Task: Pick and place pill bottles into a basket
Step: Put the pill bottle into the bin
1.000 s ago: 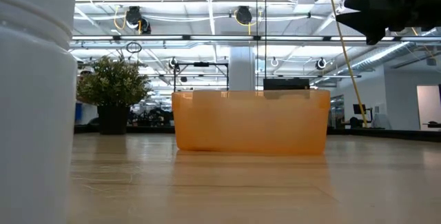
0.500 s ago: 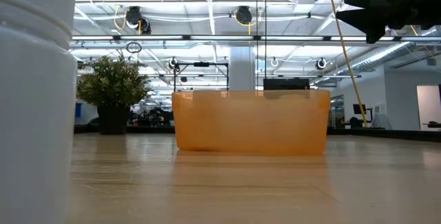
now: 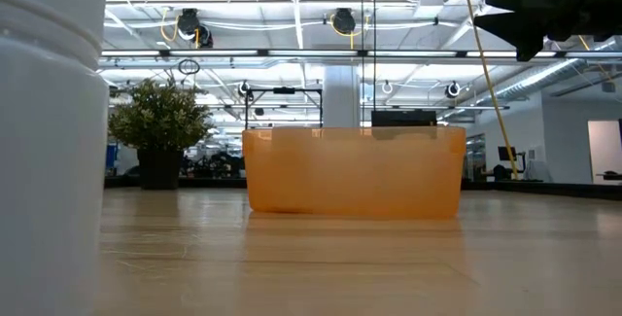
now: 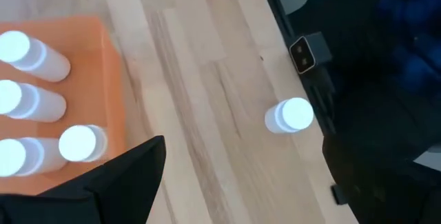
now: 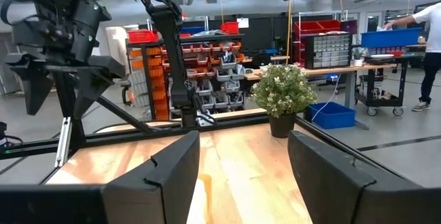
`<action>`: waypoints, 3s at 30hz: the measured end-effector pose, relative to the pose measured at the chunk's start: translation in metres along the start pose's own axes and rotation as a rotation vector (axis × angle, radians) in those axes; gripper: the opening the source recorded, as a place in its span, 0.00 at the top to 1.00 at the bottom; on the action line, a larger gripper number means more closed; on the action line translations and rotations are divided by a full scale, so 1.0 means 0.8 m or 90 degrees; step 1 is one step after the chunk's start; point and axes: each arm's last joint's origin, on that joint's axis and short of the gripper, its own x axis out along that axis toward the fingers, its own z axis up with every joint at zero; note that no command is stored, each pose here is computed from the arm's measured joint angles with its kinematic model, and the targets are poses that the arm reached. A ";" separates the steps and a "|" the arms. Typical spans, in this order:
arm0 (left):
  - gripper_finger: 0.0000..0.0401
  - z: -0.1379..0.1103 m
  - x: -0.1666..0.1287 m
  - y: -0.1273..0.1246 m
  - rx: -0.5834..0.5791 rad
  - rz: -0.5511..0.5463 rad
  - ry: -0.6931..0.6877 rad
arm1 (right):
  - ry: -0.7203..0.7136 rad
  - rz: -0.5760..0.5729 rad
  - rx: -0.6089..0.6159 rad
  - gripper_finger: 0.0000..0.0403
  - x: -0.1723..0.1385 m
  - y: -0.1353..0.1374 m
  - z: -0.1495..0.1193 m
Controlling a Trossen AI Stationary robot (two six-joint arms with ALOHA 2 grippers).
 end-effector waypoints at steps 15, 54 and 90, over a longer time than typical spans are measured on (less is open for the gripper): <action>0.01 0.029 0.066 -0.014 0.072 -0.003 0.157 | 0.000 0.000 0.000 0.47 0.000 0.000 0.000; 0.01 0.030 0.162 -0.077 0.115 0.004 0.277 | 0.038 0.000 0.008 0.47 0.005 0.002 -0.008; 0.01 0.016 0.209 -0.076 0.130 -0.058 0.321 | 0.043 -0.001 0.026 0.47 0.007 0.003 -0.009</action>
